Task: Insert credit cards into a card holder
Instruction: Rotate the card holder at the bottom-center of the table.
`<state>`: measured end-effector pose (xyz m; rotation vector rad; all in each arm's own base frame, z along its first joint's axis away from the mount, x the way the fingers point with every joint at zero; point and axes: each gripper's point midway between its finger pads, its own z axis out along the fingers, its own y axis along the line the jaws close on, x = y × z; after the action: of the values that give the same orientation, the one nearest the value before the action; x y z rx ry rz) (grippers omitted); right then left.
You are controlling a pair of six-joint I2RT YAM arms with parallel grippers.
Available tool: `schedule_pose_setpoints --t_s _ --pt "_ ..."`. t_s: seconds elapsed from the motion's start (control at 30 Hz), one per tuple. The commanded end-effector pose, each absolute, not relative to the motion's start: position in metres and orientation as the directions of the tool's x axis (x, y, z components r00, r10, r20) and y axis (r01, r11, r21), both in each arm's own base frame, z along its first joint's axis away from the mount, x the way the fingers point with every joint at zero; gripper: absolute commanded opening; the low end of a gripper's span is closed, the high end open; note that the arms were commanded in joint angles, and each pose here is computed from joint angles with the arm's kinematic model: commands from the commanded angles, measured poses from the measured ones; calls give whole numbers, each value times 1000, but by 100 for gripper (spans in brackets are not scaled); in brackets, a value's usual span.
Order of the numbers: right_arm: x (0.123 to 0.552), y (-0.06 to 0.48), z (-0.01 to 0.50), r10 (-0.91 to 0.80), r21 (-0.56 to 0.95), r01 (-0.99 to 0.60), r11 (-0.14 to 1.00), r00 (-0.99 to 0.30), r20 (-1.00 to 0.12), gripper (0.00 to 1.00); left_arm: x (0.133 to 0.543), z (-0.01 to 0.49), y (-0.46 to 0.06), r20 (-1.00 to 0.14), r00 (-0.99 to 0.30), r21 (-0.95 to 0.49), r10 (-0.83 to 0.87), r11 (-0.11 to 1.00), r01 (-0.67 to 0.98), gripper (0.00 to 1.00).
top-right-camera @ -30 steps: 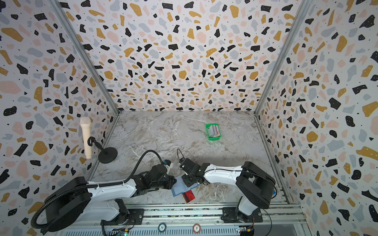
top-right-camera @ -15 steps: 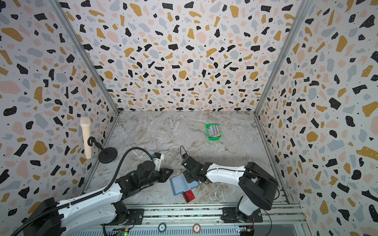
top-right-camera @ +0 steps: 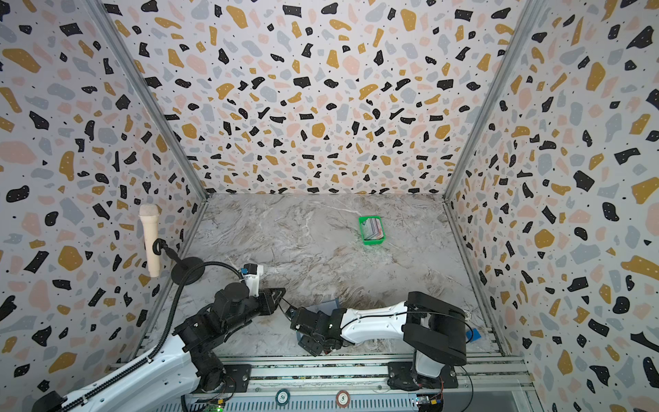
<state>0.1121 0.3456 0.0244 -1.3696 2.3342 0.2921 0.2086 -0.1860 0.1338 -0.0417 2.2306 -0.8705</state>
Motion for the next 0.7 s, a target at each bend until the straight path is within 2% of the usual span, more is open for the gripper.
schedule_pose_setpoints --t_s 0.0,0.13,0.33,0.47,0.6,0.67 --pt "120 334 16 -811 -110 -855 507 -430 -397 71 208 129 -185 -619 -736 -601 -275 769 218 30" --pt "135 337 18 -782 -123 -824 554 -463 -417 60 207 127 -186 -612 -741 -611 -277 760 220 30" --pt "158 334 19 -738 -89 -800 593 -495 -458 57 204 123 -191 -601 -752 -624 -269 746 231 30" --pt "170 329 18 -730 -82 -795 600 -504 -462 58 201 114 -196 -579 -775 -638 -254 732 237 31" --pt "169 333 39 -710 -54 -806 589 -485 -512 69 199 107 -203 -557 -796 -652 -236 718 244 31" --pt "166 336 57 -678 -21 -807 590 -481 -556 71 199 103 -206 -549 -802 -659 -235 712 243 31"
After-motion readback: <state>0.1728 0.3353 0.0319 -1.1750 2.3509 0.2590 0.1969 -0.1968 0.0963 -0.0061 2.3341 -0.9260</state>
